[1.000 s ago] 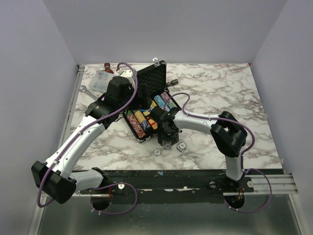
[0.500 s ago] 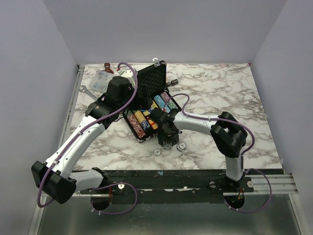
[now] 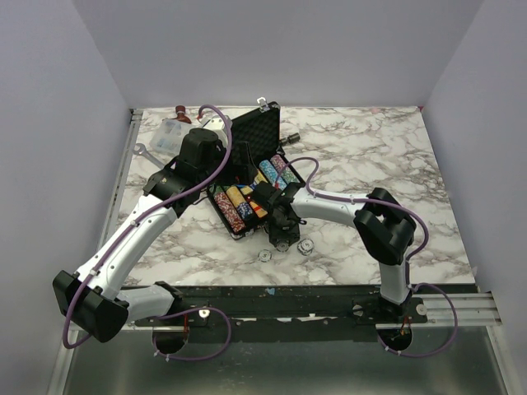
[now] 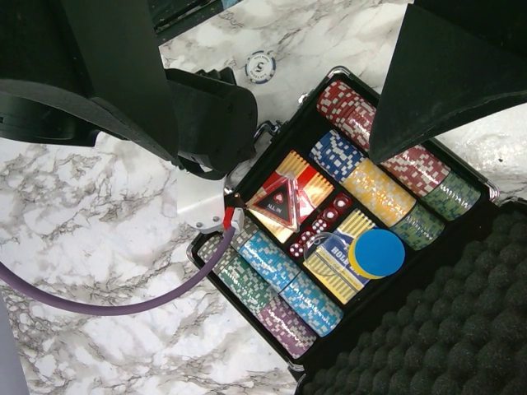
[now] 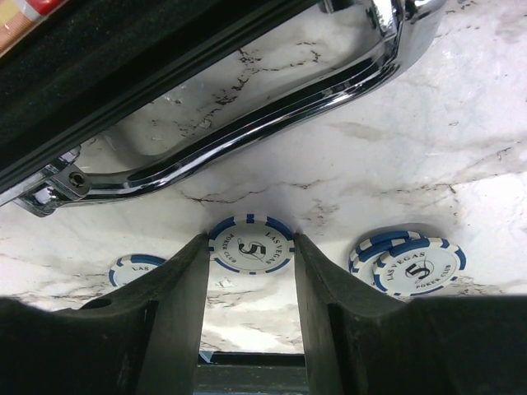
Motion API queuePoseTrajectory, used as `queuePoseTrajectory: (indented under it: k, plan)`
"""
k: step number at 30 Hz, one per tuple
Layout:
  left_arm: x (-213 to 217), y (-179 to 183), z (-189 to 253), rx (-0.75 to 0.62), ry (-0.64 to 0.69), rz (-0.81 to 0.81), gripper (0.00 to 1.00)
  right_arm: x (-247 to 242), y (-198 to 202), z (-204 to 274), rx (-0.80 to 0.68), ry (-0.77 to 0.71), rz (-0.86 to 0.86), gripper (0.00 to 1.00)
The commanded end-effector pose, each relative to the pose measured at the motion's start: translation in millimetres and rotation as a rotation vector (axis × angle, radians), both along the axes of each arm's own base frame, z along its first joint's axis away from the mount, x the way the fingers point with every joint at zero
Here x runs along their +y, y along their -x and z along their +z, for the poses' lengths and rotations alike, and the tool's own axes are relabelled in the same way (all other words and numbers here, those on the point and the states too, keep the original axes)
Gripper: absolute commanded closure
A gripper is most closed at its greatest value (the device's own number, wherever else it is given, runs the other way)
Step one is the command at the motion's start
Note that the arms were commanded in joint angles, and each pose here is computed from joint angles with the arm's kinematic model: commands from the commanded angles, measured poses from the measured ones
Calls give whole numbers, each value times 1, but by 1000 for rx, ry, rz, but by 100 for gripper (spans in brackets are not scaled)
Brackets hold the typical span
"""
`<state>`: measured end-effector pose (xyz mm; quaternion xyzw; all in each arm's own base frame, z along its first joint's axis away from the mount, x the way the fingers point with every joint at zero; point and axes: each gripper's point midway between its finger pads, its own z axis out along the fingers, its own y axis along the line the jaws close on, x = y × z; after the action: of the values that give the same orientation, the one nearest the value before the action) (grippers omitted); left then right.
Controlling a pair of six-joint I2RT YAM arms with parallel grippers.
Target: Pack up texas hold em set
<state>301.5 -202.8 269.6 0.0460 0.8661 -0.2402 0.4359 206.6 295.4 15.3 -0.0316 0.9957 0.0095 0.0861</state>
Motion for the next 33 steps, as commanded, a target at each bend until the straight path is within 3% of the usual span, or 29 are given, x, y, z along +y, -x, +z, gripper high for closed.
queuePoseTrajectory:
  k: [1, 13, 22, 33]
  plan:
    - [-5, 0, 12, -24, 32, -20, 4, 3, -6, 14, -50, -1, 5, 55]
    - [-6, 1, 12, -21, 35, -27, 4, -18, -9, 53, -128, 27, -32, 56]
    - [-8, 2, 12, -19, 44, -39, 4, -68, 7, 41, -101, 100, -105, 55]
    - [-9, 2, 10, -12, 44, -44, 4, -74, -2, 28, -102, 109, -116, 52]
